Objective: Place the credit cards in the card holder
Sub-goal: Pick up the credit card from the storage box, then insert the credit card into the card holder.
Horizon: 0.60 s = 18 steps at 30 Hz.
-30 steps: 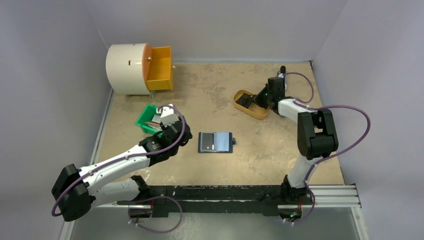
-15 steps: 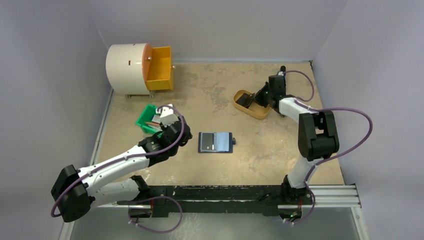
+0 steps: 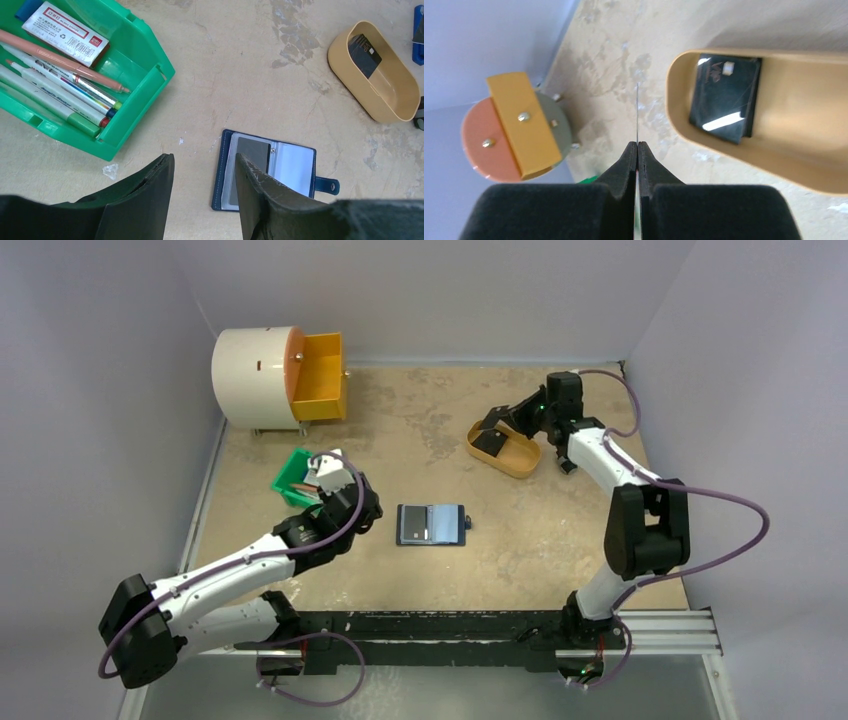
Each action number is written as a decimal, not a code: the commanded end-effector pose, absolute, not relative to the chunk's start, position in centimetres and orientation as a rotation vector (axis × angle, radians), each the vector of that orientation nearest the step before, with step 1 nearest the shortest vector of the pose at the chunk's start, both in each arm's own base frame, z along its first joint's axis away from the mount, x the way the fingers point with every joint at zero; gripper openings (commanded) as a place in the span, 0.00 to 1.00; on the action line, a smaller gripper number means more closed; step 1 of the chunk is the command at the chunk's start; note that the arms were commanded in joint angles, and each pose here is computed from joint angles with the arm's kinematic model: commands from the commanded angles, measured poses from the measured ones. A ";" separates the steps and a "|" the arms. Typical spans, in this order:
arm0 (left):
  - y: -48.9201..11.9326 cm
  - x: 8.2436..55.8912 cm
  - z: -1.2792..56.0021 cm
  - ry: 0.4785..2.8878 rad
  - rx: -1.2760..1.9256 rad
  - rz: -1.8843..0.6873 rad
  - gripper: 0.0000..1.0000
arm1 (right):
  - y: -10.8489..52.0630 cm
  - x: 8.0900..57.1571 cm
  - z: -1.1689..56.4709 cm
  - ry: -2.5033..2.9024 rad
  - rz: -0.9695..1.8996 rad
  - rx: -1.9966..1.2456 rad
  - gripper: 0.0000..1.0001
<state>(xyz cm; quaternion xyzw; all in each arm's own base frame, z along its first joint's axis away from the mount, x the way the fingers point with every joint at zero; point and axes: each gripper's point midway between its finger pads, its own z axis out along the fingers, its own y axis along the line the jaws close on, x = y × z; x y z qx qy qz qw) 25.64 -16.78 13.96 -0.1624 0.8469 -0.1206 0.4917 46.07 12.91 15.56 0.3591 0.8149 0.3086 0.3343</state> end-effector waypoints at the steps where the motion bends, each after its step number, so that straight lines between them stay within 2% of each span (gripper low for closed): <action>1: -16.7 25.9 15.2 2.016 -0.432 -0.333 0.47 | 14.5 44.9 18.9 2.085 0.996 1.013 0.00; 5: -16.6 25.8 15.2 2.018 -0.437 -0.335 0.46 | 15.8 43.8 20.8 2.061 1.147 0.991 0.00; 12: -16.7 25.6 15.3 2.013 -0.443 -0.359 0.46 | 16.5 42.2 23.5 2.040 1.210 0.858 0.00; 15: -18.4 25.5 16.2 2.027 -0.353 -0.444 0.48 | 16.0 41.3 25.5 2.068 1.058 0.579 0.00; 18: -20.3 25.1 16.8 2.036 -0.269 -0.544 0.52 | 16.9 37.4 25.4 2.147 0.866 0.296 0.00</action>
